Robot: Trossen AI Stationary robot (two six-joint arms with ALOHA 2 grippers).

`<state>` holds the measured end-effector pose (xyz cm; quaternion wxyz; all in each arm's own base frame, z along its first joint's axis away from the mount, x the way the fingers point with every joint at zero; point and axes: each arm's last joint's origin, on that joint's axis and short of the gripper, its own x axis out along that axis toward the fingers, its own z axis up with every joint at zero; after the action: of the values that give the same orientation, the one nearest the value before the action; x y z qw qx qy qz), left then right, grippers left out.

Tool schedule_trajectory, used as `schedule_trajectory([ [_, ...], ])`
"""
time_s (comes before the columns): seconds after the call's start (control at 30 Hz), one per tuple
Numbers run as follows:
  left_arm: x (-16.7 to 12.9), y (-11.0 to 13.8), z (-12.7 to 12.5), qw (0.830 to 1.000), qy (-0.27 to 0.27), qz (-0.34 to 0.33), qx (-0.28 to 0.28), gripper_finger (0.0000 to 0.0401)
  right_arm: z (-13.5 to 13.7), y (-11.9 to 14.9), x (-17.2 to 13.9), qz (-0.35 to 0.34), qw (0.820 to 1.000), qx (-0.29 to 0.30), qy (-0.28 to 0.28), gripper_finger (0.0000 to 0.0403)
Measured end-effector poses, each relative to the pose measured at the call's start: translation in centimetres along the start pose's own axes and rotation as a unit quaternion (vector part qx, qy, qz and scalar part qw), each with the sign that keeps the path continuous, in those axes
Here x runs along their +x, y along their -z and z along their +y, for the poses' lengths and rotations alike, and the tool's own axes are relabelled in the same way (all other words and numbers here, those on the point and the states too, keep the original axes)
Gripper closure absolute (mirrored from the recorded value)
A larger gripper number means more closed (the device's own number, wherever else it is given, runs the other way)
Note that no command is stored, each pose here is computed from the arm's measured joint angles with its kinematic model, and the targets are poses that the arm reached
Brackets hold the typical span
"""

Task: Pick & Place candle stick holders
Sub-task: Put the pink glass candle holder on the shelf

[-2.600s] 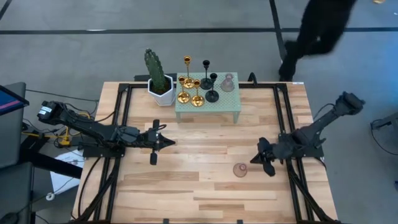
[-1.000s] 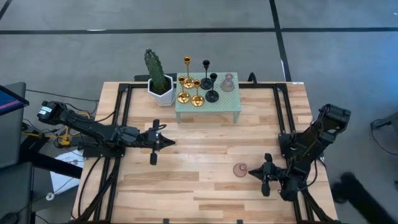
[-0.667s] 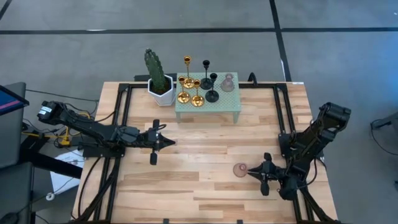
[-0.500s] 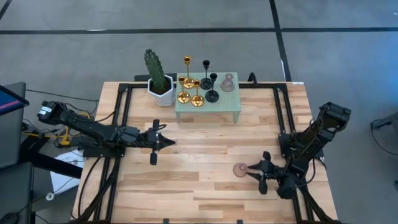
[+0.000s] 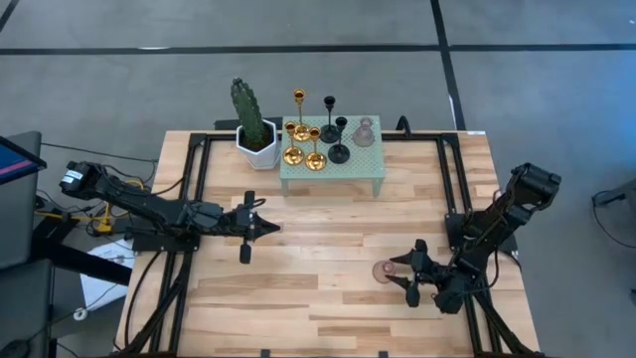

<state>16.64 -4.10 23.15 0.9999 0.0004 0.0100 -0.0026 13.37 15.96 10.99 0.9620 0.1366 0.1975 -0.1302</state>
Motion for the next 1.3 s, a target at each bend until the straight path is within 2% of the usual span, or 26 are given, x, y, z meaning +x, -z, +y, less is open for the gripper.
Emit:
schedule_trajectory([
  [0.33, 0.0, 0.0, 0.0, 1.000, 0.000, 0.000, 0.000, 0.0393, 0.1, -1.0, 1.4, 0.011, 1.000, -0.006, -0.009, 0.0185],
  [0.6, 0.0, 0.0, 0.0, 1.000, 0.000, 0.000, 0.000, 0.0393, 0.0, -1.3, 1.7, 0.023, 1.000, -0.001, -0.011, 0.0283],
  [0.9, 0.0, 0.0, 0.0, 1.000, 0.000, 0.000, 0.000, 0.0393, 0.5, -1.7, 1.8, 0.016, 1.000, -0.017, -0.011, 0.0282],
  [1.1, 0.0, 0.0, 0.0, 1.000, 0.000, 0.000, 0.000, 0.0393, 1.2, -4.2, 2.9, 0.003, 1.000, -0.020, -0.001, 0.0282],
  [1.3, 0.0, 0.0, 0.0, 1.000, 0.000, 0.000, 0.000, 0.0393, 0.1, -7.7, 3.3, -0.032, 0.999, -0.035, 0.023, 0.0282],
])
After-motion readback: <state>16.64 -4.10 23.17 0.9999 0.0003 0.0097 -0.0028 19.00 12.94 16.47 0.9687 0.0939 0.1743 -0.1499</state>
